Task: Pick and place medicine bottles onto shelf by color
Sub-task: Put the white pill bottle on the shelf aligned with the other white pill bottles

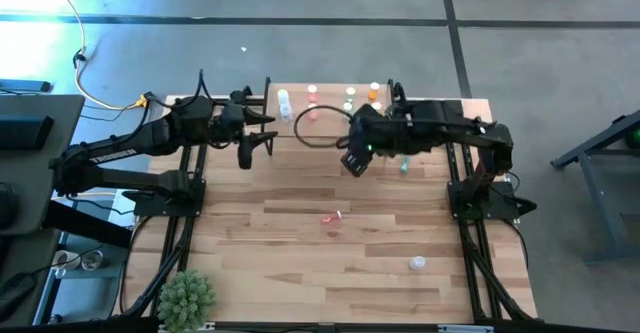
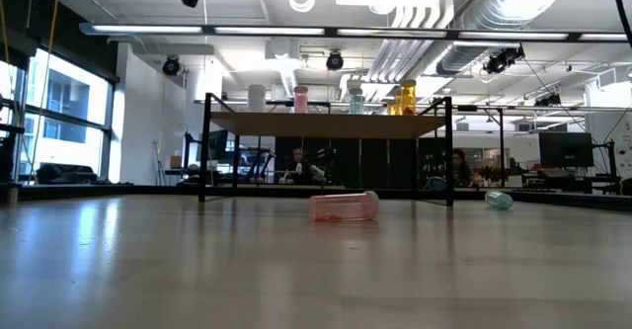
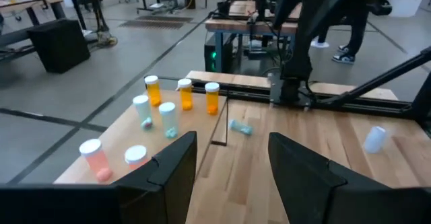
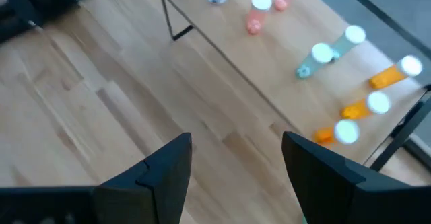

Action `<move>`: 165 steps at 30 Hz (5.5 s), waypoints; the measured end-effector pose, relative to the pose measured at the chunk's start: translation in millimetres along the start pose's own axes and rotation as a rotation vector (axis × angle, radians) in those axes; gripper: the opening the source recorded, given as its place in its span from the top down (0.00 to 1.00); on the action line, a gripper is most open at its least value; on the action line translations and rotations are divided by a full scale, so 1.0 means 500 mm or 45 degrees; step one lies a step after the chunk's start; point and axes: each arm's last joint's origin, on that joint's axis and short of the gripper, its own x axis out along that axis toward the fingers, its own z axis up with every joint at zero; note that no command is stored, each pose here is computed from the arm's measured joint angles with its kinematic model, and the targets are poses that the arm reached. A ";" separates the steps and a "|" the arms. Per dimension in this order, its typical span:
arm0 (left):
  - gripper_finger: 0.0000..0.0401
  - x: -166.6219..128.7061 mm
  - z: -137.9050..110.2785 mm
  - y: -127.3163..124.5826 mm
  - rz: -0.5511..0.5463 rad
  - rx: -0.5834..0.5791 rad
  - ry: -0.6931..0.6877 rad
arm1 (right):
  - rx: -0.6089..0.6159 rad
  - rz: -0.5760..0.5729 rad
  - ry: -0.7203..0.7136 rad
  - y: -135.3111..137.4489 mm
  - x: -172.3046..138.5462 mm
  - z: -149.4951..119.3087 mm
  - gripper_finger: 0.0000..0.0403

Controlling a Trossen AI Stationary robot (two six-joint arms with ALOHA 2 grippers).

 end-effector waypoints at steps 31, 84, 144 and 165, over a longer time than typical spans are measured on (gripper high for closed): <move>0.57 -0.003 -0.004 -0.002 -0.052 0.029 0.029 | 0.372 -0.077 0.408 0.048 0.032 -0.334 0.45; 0.57 -0.004 -0.010 0.011 0.247 -0.198 0.055 | -0.148 0.522 0.264 -0.009 0.093 -0.828 0.45; 0.57 -0.004 -0.010 0.010 0.228 -0.514 0.032 | -0.295 0.659 -0.003 0.038 0.173 -0.847 0.69; 0.57 -0.003 -0.012 0.004 0.097 -0.305 0.073 | 0.138 0.558 -0.049 0.126 0.215 -0.632 0.66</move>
